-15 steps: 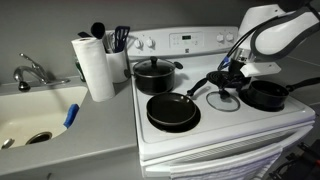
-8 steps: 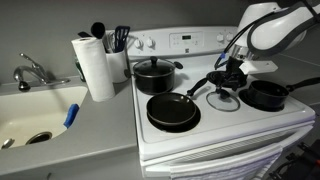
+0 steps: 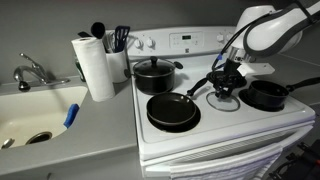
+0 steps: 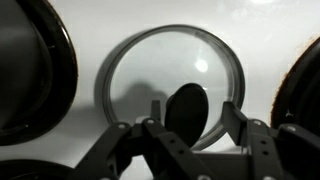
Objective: Take the lid from the stove and put it on the left pot
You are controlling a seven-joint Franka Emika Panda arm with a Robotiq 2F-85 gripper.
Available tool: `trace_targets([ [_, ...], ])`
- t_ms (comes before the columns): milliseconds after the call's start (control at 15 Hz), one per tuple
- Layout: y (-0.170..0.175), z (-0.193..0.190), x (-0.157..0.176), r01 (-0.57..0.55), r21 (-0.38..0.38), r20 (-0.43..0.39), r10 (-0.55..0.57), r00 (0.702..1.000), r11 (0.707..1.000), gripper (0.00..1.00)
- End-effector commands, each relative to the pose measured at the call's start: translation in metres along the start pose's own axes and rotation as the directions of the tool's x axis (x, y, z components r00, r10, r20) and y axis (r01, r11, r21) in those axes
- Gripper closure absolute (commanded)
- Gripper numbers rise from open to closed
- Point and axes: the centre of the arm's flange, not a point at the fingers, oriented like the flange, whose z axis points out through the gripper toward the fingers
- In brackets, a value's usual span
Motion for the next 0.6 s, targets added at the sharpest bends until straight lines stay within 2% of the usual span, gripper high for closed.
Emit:
trace_targets([
  [0, -0.0048, 0.0076, 0.0004, 0.01, 0.02, 0.008, -0.01, 1.0, 1.0, 0.45],
  [133, -0.0043, 0.0076, -0.0009, 0.007, 0.018, 0.008, -0.008, 1.0, 1.0, 0.53],
  [267, 0.0007, 0.0095, 0.0014, 0.004, 0.008, 0.009, -0.004, 1.0, 1.0, 0.47],
  [333, 0.0021, 0.0094, 0.0019, 0.003, 0.007, 0.009, -0.003, 1.0, 1.0, 0.51],
  [400, 0.0029, 0.0094, 0.0021, 0.003, 0.007, 0.008, -0.003, 1.0, 1.0, 0.72],
  [467, 0.0026, 0.0103, 0.0024, 0.004, 0.007, 0.01, -0.005, 1.0, 1.0, 0.73],
  [533, 0.001, 0.0118, 0.0027, 0.007, 0.008, 0.014, -0.007, 1.0, 1.0, 0.79],
])
